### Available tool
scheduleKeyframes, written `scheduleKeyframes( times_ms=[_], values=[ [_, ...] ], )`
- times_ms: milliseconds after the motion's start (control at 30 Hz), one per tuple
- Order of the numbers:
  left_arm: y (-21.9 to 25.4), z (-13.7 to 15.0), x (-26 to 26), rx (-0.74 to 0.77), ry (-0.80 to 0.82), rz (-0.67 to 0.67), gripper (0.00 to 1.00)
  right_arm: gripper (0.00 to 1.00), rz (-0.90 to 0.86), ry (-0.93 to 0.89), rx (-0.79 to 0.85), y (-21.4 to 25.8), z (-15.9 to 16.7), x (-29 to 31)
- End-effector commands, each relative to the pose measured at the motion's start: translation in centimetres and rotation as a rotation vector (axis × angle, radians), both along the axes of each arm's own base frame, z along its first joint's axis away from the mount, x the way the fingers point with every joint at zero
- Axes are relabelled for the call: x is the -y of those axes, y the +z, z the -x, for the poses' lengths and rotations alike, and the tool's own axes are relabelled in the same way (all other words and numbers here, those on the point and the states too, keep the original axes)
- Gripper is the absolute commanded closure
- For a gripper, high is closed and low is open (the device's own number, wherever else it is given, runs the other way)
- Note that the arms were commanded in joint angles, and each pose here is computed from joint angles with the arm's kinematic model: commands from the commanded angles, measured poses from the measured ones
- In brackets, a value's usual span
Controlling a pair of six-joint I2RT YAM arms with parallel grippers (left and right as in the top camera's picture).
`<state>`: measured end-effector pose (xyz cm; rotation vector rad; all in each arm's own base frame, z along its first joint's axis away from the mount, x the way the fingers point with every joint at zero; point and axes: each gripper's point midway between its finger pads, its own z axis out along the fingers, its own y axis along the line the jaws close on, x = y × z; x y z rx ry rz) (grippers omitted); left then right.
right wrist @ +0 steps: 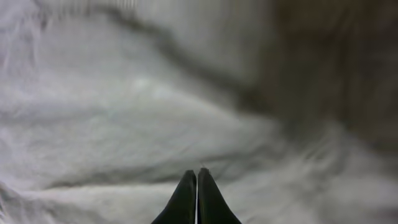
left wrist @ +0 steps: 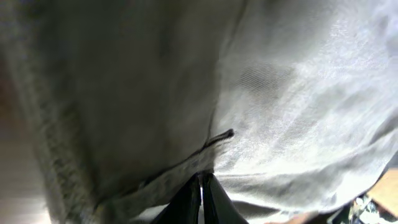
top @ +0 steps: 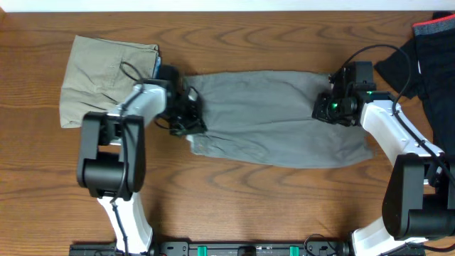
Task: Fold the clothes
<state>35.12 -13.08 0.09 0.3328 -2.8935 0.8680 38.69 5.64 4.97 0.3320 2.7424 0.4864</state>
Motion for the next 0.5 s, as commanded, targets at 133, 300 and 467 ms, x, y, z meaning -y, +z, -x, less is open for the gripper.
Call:
scheduleKeyframes(
  times_ms=[133,300,467],
  values=[
    [1.9,-1.1,-1.7,0.064,-0.064,-0.062,0.87,0.99,-0.006,0.031,0.089,0.7,-1.8,-1.4],
    [4.9,-0.1,1.3,0.116,-0.142,-0.049,0.83,0.99,0.033,0.147,0.154,0.8,-2.4,-3.9],
    [6.8,1.0,5.9,0.201,-0.267,-0.03,0.83,0.99,0.062,0.133,0.133,-1.7,-3.1,-4.1]
  ],
)
